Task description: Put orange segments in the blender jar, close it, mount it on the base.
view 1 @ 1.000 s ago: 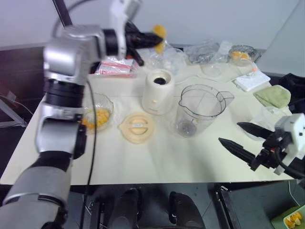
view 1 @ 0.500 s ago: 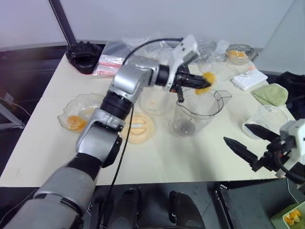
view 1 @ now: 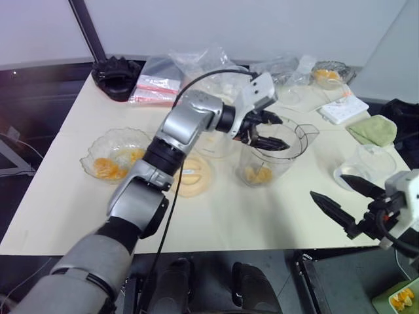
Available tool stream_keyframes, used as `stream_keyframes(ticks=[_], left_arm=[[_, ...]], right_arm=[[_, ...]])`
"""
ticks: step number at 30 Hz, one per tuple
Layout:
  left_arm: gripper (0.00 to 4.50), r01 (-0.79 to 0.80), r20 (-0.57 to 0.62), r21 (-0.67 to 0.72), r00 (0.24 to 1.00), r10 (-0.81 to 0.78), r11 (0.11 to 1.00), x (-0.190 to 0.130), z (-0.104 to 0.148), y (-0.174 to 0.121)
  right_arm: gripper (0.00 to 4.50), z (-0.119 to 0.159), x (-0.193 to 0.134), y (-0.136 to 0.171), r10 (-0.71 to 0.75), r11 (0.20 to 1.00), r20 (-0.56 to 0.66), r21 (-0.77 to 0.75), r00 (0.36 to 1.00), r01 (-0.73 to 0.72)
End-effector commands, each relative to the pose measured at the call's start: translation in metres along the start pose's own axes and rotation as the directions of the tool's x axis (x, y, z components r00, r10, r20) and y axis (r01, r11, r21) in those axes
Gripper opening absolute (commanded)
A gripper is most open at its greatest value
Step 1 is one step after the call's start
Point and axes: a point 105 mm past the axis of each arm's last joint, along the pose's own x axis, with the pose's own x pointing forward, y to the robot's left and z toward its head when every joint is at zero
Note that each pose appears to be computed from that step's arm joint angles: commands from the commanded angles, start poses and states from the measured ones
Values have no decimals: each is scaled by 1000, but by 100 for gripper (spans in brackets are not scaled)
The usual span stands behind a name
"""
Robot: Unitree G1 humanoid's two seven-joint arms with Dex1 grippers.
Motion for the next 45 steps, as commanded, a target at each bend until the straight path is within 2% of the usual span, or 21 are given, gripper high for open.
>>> stream_keyframes(ticks=[1, 3, 6, 9, 12, 17, 19, 24, 32, 37, 45], left_arm=[[390, -69, 109, 24, 992, 66, 997, -9, 26, 9], [390, -151, 205, -37, 966, 155, 988, -26, 40, 23], [390, -229, 274, -87, 930, 244, 970, -42, 48, 34], [390, -357, 330, -119, 866, 376, 927, -93, 37, 41], [390, -405, 317, -114, 851, 420, 907, -119, 22, 31], [390, -451, 196, -105, 865, 463, 887, -145, -19, 5], [390, -455, 163, -107, 869, 467, 884, -148, -29, -3], [390, -405, 82, -163, 903, 421, 900, -153, -56, -43], [390, -332, 77, -209, 932, 354, 920, -147, -52, -79], [390, -331, 70, -218, 933, 353, 918, -143, -50, -85], [390, -330, 64, -238, 933, 353, 914, -138, -49, -91]], right_arm=[[450, -4, -1, -14, -94, 994, 2, -52, 996, 94], [450, -12, -1, -24, -183, 982, 1, -55, 983, 183], [450, -17, -5, -34, -272, 961, 27, -41, 962, 273], [450, -29, -10, -56, -462, 887, 39, -12, 886, 462], [450, -38, -14, -73, -555, 832, 31, 1, 831, 555], [450, -50, -16, -106, -670, 743, 10, 6, 743, 670], [450, -53, -14, -113, -684, 729, 8, 2, 729, 684], [450, -73, -11, -152, -755, 654, -52, 12, 654, 757], [450, -85, -8, -182, -796, 600, -86, 24, 600, 799], [450, -100, -1, -193, -803, 565, -136, 137, 581, 813], [450, -102, 15, -201, -765, 606, -147, 166, 627, 778]])
